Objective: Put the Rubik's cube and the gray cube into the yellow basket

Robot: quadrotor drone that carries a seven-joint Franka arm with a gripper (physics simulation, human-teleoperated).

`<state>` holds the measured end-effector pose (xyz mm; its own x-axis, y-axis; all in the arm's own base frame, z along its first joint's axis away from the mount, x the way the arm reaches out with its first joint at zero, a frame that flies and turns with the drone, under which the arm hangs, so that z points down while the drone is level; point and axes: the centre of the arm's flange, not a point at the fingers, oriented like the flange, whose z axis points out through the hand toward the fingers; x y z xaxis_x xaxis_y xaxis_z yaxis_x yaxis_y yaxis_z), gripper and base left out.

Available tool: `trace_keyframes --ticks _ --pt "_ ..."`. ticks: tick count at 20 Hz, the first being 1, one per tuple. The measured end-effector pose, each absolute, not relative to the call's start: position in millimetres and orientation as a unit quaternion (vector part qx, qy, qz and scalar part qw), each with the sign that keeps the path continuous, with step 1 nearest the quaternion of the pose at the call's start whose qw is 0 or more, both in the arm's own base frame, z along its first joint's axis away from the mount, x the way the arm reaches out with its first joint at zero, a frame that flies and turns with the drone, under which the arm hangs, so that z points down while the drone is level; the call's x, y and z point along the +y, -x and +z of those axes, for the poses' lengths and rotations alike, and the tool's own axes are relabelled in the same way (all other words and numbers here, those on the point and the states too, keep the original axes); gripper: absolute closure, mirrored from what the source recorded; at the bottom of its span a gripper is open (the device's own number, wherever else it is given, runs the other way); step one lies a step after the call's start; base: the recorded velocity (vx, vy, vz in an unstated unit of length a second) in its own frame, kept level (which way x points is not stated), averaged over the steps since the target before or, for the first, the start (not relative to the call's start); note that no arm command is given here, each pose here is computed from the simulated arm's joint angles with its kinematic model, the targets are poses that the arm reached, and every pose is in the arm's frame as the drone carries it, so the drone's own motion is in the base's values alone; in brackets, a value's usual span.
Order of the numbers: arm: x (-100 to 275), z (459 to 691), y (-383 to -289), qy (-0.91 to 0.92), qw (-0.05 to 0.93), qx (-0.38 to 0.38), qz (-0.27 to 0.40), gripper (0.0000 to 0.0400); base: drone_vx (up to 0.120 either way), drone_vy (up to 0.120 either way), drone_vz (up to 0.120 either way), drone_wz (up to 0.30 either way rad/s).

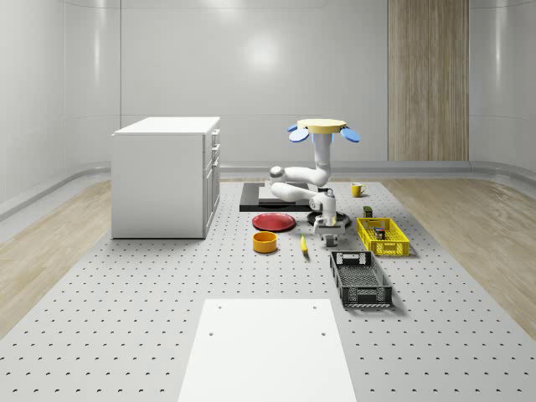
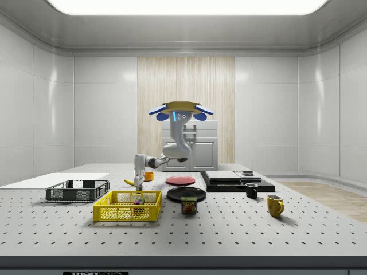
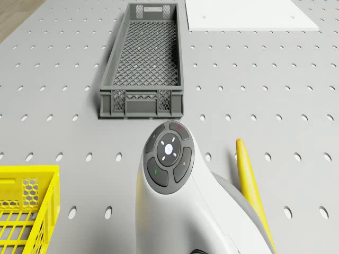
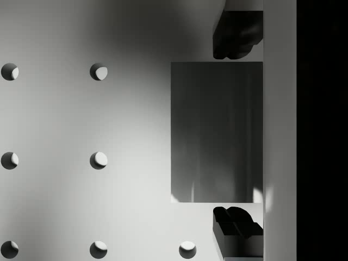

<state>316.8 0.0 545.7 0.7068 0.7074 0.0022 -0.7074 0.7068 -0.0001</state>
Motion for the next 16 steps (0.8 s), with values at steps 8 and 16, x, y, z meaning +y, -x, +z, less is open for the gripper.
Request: trace_keyframes --ticks 8,16 --pt "0.0 548.3 -316.8 0.0 0.924 -0.001 0.383 0.0135 0.0 0.0 0.0 0.0" --pt "0.1 546.9 -316.8 0.0 0.924 -0.001 0.383 0.0148 0.0 0.0 0.0 0.0"
